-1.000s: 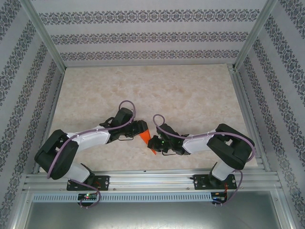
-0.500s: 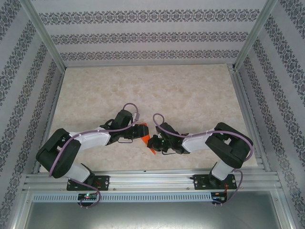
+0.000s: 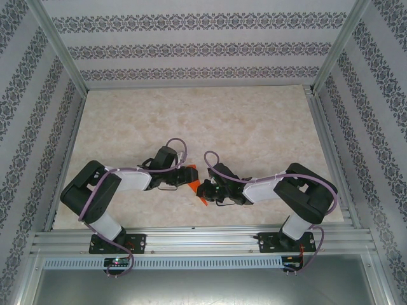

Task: Fold a paper plane with a square sheet of paper (pick it up from the middle)
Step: Fold the wing for the fifth time at the center of the table.

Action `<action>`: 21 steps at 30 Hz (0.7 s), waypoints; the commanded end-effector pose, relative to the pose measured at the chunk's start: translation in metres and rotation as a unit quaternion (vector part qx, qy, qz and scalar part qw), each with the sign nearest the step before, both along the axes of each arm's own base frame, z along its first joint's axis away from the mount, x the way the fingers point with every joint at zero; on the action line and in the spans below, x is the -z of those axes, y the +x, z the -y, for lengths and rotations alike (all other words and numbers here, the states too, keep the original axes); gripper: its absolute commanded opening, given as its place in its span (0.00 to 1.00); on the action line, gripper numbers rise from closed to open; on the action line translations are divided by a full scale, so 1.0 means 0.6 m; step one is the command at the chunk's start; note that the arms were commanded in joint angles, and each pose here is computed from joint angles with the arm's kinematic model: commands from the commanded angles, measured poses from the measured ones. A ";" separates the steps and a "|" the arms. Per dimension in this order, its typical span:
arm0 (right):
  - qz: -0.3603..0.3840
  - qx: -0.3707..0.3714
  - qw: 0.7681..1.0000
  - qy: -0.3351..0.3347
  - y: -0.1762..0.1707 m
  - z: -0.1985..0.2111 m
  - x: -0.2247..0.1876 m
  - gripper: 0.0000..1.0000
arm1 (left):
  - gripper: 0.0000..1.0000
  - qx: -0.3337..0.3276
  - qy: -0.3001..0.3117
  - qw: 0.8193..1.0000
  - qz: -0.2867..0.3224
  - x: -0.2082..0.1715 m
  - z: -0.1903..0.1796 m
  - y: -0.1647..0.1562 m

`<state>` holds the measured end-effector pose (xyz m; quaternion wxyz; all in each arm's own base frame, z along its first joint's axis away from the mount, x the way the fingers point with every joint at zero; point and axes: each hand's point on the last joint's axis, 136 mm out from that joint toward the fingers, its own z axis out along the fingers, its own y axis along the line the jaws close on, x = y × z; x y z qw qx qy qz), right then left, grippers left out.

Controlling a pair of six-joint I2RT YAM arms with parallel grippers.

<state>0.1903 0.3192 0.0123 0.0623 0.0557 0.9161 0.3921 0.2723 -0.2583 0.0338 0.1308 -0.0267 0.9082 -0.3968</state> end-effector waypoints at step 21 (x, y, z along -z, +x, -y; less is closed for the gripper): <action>-0.075 -0.040 0.991 -0.101 -0.060 0.061 0.080 0.01 | 0.50 -0.087 0.015 0.996 0.031 -0.039 -0.149 0.131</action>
